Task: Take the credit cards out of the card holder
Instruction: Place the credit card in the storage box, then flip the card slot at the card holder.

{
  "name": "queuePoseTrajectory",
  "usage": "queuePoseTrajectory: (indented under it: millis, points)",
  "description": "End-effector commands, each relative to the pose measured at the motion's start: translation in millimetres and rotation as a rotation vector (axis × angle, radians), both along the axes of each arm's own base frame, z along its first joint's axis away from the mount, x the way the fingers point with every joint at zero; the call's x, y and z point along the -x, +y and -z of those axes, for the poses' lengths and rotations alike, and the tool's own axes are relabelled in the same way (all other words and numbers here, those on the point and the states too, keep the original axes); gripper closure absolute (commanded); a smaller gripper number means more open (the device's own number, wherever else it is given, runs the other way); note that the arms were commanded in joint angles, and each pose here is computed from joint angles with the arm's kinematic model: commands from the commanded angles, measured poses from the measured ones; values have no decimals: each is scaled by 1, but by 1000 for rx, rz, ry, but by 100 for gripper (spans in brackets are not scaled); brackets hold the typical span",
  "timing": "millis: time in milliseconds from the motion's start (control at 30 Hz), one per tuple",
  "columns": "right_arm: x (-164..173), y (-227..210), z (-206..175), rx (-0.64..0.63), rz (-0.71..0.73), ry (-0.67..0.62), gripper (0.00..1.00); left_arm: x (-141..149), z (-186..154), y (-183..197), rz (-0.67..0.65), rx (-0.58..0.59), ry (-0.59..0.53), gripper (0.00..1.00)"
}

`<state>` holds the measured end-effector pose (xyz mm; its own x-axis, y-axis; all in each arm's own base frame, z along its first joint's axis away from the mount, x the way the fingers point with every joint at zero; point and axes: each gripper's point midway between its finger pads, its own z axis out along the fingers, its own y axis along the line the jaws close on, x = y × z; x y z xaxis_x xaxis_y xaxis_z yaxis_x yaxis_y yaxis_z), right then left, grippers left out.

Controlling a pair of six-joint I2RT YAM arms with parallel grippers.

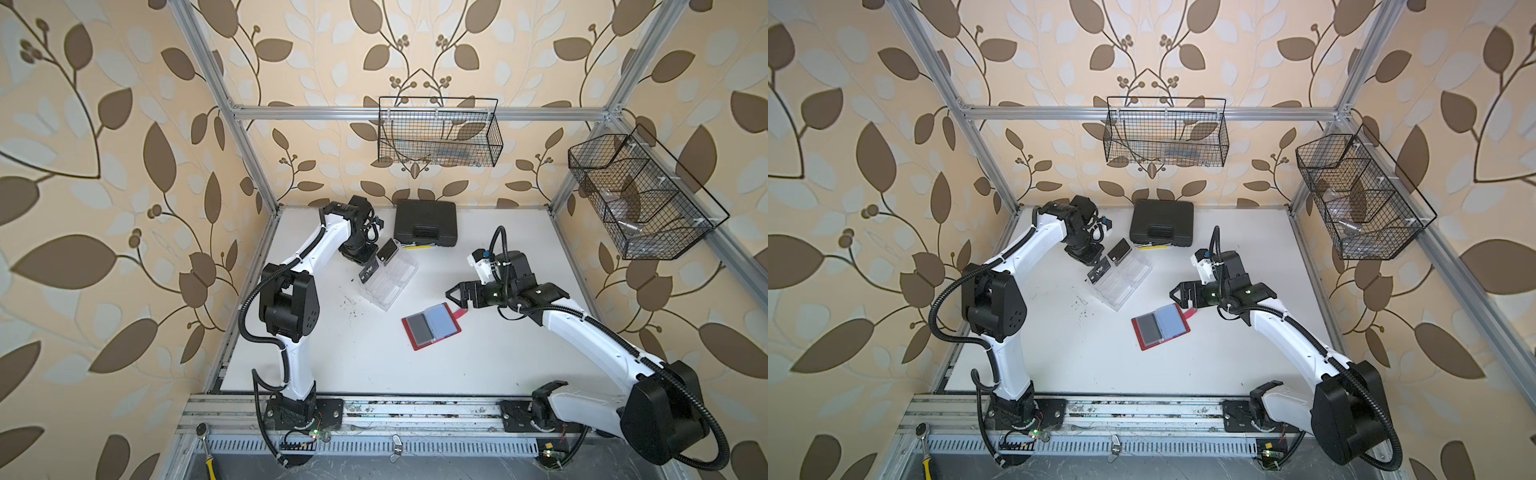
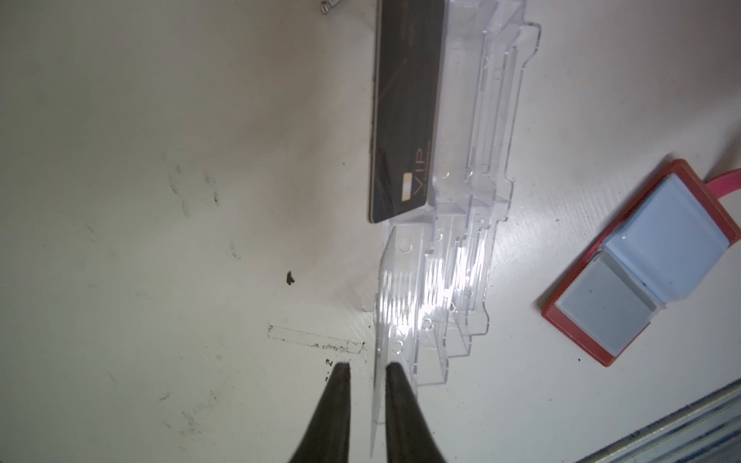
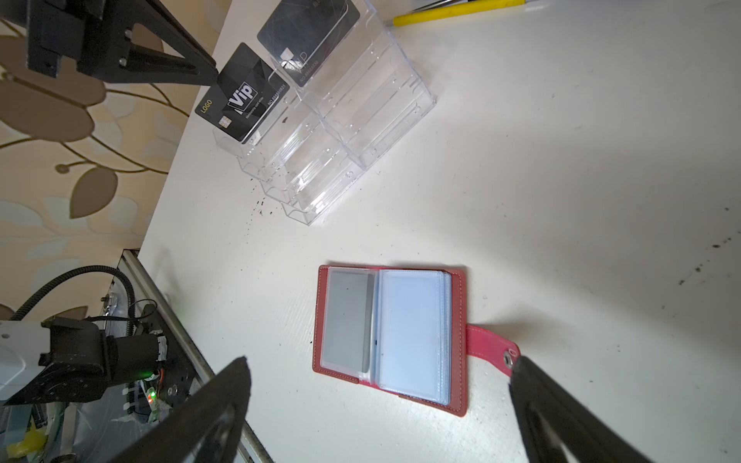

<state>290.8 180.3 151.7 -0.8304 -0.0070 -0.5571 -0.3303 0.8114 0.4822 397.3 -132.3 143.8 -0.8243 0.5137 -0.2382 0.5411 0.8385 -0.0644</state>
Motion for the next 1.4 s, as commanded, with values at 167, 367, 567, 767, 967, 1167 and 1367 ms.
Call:
queuePoseTrajectory:
  millis: [167,367,567,767,967,1167,1367]
  points:
    - [-5,5,-10,-31,-9,-14,0,-14,-69,12,-114,55,-152,60]
    - [-9,-1,-9,-3,38,-8,0,-6,-155,-1,-308,336,-391,33]
    - [-5,6,-2,-5,32,27,2,54,-149,-26,-504,675,-332,32]
    - [-3,13,7,3,23,55,13,108,-86,-63,-624,783,-183,33]
    - [3,28,33,30,7,122,46,135,-10,-111,-759,872,15,40]
    - [6,35,60,68,-6,182,71,146,38,-134,-832,885,119,47]
    - [11,34,85,118,-18,231,81,157,68,-139,-875,843,170,51]
